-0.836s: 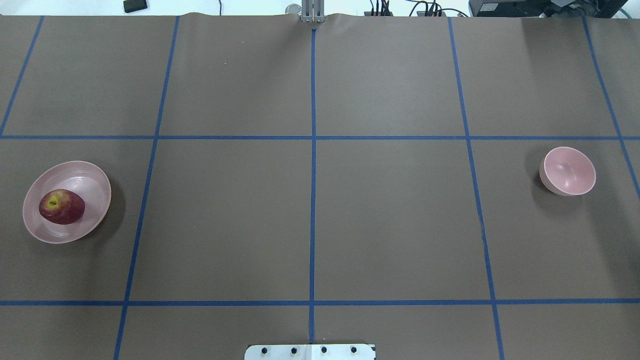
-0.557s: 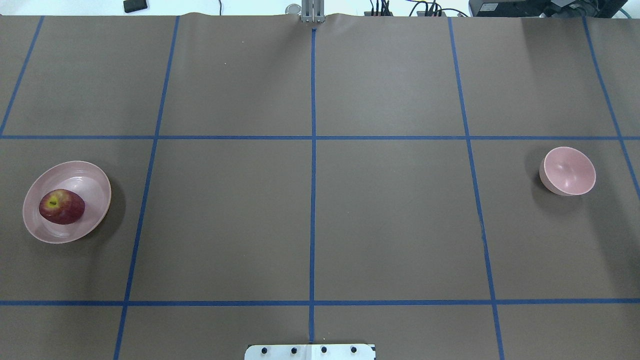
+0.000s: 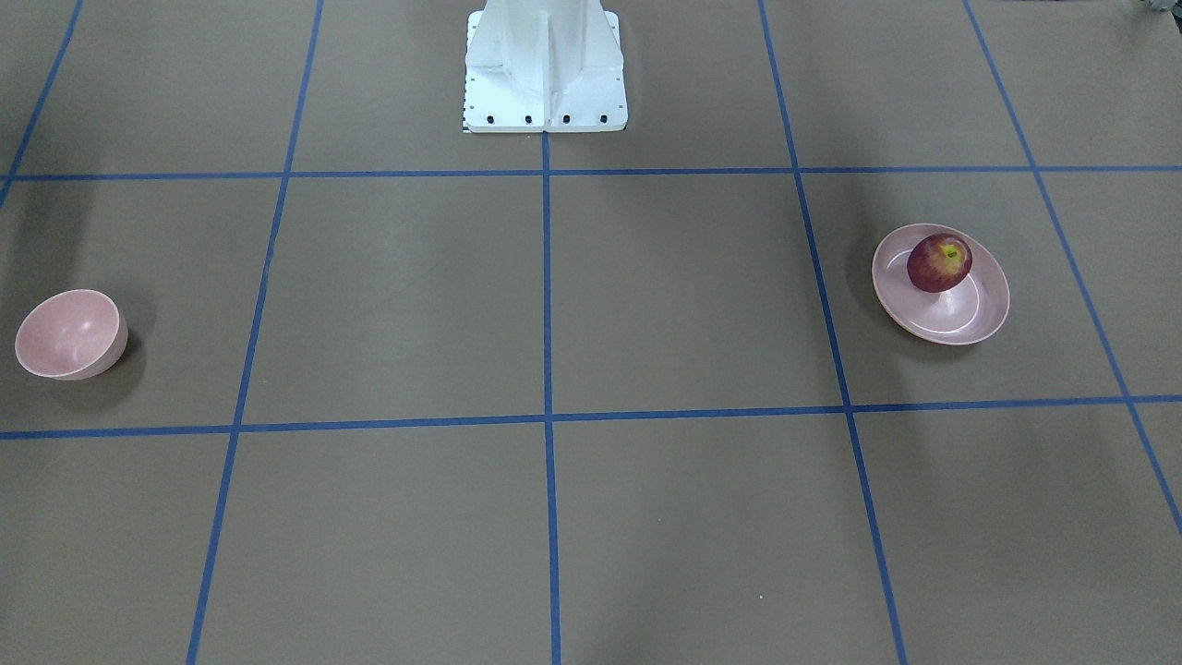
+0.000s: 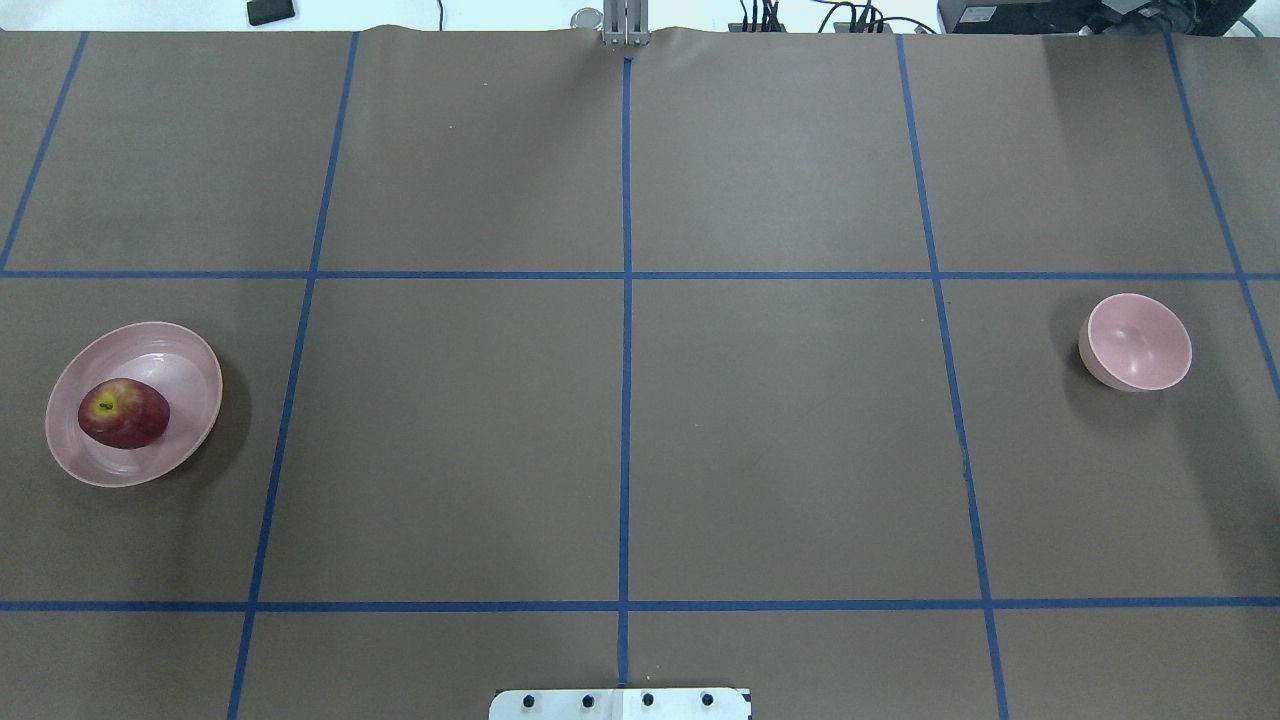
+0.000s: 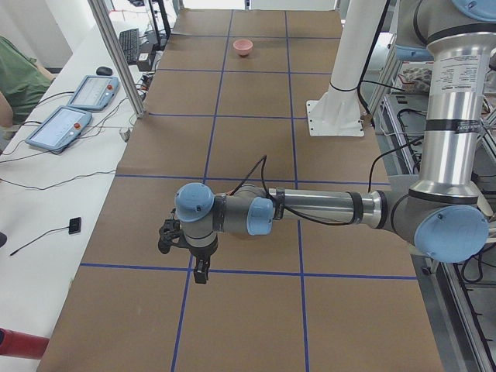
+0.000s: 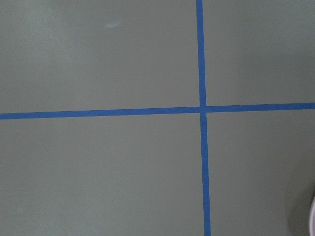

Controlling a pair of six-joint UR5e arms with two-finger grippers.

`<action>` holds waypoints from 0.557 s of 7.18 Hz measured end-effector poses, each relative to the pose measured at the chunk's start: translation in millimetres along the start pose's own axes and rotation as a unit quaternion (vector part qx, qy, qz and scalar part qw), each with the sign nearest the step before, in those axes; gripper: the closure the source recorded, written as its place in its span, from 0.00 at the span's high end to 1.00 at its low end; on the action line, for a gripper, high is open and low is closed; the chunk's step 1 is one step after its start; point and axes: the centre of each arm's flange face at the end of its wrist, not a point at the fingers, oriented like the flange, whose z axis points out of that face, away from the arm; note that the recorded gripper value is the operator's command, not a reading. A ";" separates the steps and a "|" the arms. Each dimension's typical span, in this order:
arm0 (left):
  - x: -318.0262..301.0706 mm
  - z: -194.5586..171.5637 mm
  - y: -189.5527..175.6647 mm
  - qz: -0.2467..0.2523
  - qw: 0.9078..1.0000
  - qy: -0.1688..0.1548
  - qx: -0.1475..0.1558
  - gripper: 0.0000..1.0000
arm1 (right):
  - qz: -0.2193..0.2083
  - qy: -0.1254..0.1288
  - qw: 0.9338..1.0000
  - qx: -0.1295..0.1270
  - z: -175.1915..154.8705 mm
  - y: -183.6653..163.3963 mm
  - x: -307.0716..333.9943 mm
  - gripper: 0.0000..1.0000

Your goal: Move apple from plate to bowl

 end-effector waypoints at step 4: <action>5.7 -2.1 -5.4 0.002 1.000 0.000 0.002 0.99 | -0.002 0.000 1.000 0.001 -0.1 0.4 0.0 1.00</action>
